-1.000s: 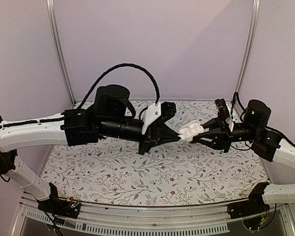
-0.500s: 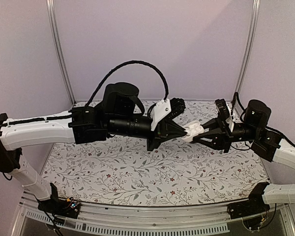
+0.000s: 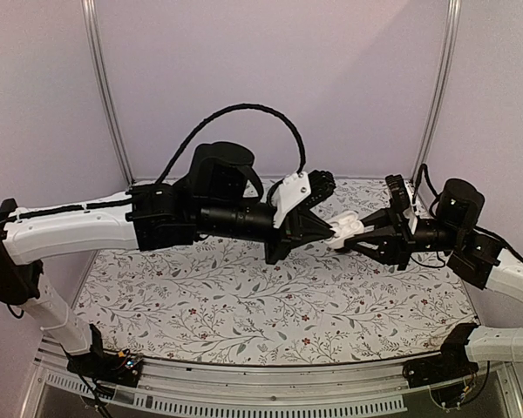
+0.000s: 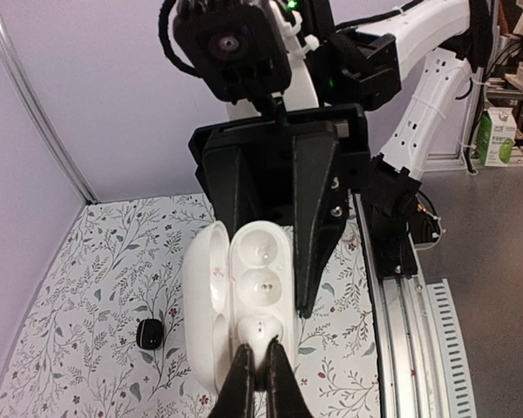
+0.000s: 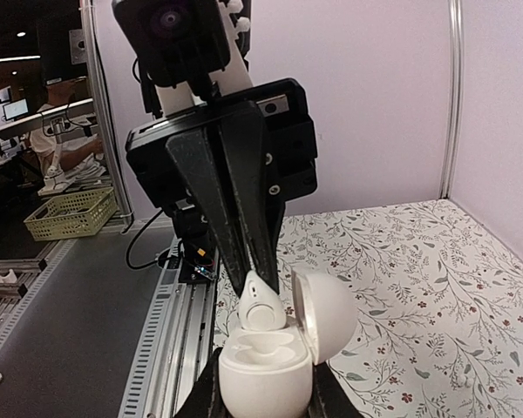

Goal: Insert the wireless bluetooth earbuds into the charging case
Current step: Insert the left earbud into the left side groove of the charging case.

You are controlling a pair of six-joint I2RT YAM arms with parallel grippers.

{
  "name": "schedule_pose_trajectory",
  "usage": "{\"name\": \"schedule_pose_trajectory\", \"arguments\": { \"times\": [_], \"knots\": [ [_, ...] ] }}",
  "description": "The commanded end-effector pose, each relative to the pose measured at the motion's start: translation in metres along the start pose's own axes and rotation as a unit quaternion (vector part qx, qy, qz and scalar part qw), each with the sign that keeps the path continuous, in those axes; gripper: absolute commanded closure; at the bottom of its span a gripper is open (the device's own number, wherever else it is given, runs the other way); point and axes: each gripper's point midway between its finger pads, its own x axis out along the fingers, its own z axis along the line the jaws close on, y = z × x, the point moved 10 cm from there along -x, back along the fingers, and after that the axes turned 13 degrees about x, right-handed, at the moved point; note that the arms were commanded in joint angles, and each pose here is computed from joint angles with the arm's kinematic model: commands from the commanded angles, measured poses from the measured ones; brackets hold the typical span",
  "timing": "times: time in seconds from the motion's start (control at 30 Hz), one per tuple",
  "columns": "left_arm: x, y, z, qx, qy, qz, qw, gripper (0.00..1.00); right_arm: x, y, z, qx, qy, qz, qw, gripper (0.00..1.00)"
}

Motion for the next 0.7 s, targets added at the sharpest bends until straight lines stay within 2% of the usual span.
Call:
{"name": "schedule_pose_trajectory", "arguments": {
  "times": [0.0, 0.57, 0.67],
  "knots": [
    [0.014, 0.001, -0.011, -0.014, 0.028, 0.015, 0.999, 1.00, -0.002, -0.009, 0.005, -0.026, 0.008, -0.026, 0.999, 1.00],
    [0.024, 0.010, -0.018, -0.038, 0.057, 0.015, 0.998, 1.00, -0.009, -0.010, 0.009, -0.046, 0.029, -0.053, 0.997, 1.00],
    [0.025, 0.011, -0.019, -0.036, 0.062, 0.016, 0.997, 0.96, -0.010, -0.011, 0.012, -0.049, 0.023, -0.057, 0.997, 1.00]
  ]
}}
